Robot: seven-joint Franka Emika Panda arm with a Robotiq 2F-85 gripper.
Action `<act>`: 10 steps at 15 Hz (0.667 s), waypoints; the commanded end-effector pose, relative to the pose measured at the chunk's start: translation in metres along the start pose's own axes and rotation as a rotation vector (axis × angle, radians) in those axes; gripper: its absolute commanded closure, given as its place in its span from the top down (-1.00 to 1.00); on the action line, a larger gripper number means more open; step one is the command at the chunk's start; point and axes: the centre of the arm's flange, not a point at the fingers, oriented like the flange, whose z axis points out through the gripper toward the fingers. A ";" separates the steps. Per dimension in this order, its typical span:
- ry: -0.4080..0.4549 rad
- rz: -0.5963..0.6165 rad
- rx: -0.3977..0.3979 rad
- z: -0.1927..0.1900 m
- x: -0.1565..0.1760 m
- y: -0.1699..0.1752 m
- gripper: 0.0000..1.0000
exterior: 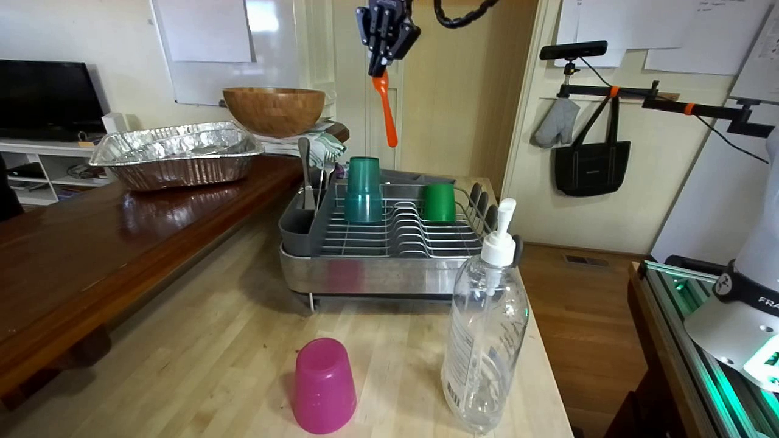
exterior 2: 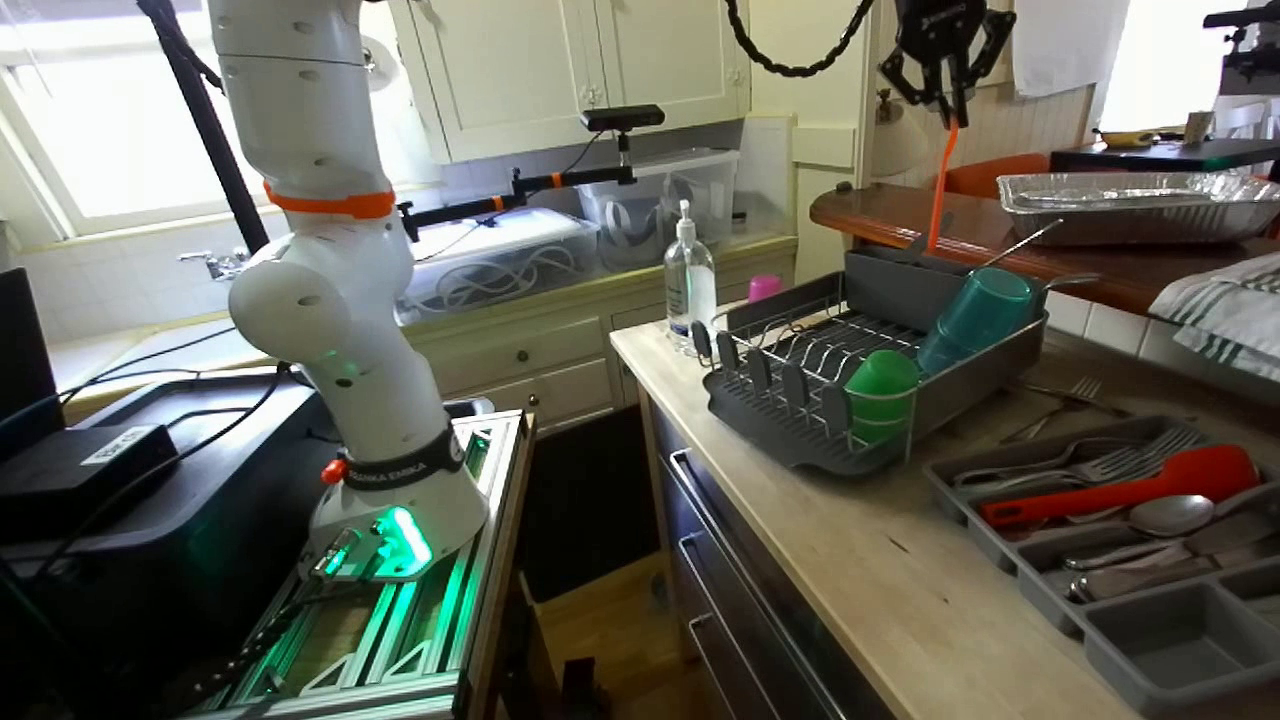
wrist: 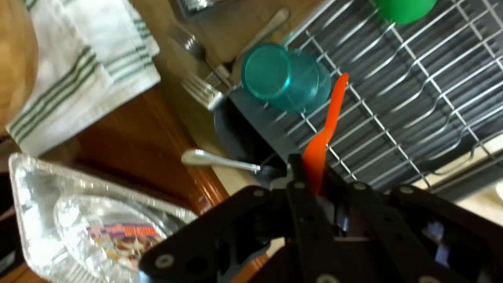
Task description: Put the orange spoon in the cutlery holder.
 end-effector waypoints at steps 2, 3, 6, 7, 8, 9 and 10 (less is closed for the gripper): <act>-0.197 0.168 -0.040 0.042 -0.053 -0.009 -0.95; -0.236 0.209 -0.049 0.052 -0.060 -0.005 -0.95; -0.362 0.329 -0.050 0.084 -0.084 0.014 -0.95; -0.403 0.363 -0.038 0.096 -0.089 0.021 -0.95; -0.440 0.398 -0.025 0.108 -0.095 0.028 -0.95; -0.470 0.429 0.009 0.121 -0.100 0.035 -0.95; -0.430 0.451 0.099 0.132 -0.100 0.039 -0.95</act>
